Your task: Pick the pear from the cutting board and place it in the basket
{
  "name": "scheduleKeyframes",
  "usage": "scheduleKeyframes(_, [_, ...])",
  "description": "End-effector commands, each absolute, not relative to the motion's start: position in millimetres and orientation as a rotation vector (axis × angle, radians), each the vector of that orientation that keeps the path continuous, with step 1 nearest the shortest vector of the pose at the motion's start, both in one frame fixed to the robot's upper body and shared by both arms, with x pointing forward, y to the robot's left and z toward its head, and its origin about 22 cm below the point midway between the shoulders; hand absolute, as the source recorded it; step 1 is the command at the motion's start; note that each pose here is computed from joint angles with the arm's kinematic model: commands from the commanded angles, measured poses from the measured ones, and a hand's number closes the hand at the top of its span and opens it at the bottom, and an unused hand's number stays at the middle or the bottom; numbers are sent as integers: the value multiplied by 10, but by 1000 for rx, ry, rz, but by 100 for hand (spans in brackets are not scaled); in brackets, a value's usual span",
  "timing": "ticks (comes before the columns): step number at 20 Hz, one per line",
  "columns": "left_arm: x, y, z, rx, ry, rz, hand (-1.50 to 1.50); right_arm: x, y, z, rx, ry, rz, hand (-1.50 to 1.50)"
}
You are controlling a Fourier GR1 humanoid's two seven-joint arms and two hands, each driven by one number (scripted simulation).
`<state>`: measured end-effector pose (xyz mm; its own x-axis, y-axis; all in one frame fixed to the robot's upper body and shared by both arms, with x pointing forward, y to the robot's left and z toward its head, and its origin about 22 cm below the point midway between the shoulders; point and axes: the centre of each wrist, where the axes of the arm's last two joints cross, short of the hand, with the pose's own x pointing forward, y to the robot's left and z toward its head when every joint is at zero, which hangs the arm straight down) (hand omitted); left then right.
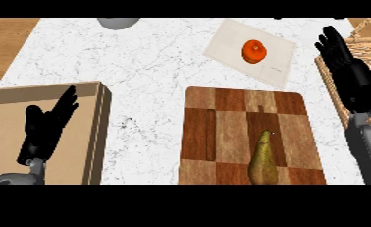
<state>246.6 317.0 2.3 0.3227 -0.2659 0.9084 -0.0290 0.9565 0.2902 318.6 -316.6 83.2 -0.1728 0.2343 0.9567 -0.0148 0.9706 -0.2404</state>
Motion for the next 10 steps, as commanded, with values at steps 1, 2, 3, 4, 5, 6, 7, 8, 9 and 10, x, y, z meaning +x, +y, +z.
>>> scheduleKeyframes(1, [2451, 3143, 112, 290, -1269, -153, 0, 3030, -3376, 828, -72, -1803, 202, 150])
scheduleKeyframes(2, [2621, 3120, 281, 296, -1303, -168, 0, 2982, -3430, 500, -1, -1799, 166, 150])
scheduleKeyframes(3, [2630, 3070, 273, 313, -1312, -175, 0, 2928, -3352, 419, 93, -1843, 145, 150])
scheduleKeyframes(4, [2685, 3133, 293, 335, -1346, -177, 0, 2852, -3308, 322, 195, -1872, 111, 150])
scheduleKeyframes(5, [2765, 3125, 487, 334, -1379, -167, 0, 2805, -3321, 219, 274, -1890, 80, 150])
scheduleKeyframes(6, [2771, 3100, 479, 347, -1399, -179, 0, 2791, -3299, 209, 352, -1926, 74, 150])
scheduleKeyframes(7, [2619, 3057, 253, 273, -1322, -181, 0, 2987, -2933, 860, 380, -2253, 407, 150])
scheduleKeyframes(8, [2664, 2958, 263, 287, -1334, -188, 0, 2905, -2640, 597, 564, -2260, 247, 150])
scheduleKeyframes(9, [2679, 2958, 267, 275, -1349, -171, 0, 2810, -2405, 492, 665, -2283, 191, 150])
scheduleKeyframes(10, [2627, 2956, 239, 280, -1338, -190, 0, 2642, -2437, 427, 495, -2352, 252, -150])
